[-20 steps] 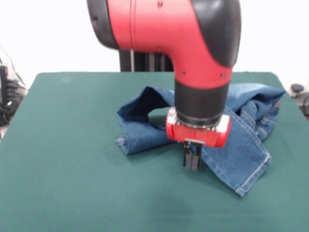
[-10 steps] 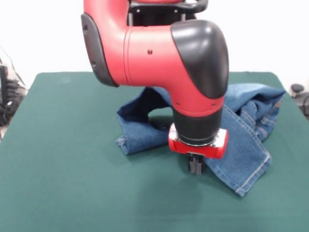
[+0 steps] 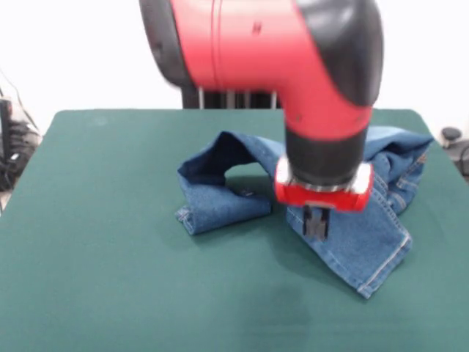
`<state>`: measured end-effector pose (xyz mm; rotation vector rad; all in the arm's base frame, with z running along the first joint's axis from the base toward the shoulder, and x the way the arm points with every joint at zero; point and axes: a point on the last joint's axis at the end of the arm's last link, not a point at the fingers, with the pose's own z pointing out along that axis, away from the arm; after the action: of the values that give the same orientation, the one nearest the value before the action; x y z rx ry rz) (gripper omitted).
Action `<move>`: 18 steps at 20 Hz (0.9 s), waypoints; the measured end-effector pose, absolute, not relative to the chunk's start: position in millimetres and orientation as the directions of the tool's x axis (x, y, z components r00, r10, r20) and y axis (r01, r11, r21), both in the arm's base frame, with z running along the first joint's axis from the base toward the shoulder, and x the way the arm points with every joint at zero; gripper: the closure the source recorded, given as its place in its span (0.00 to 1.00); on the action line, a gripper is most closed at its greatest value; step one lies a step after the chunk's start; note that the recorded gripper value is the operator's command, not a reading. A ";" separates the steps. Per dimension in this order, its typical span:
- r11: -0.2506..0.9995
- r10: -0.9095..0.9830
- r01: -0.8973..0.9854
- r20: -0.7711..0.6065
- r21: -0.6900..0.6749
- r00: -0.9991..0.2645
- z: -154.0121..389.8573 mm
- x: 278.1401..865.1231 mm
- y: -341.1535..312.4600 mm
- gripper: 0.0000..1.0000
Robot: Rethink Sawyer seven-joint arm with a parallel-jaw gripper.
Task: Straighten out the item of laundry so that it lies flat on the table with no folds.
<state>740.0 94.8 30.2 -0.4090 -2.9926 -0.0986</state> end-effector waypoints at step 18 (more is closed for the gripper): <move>0.971 0.231 0.235 0.075 0.043 -0.970 204.1 756.7 111.2 1.00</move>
<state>756.7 111.2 204.1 -0.3610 -3.0496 -0.0792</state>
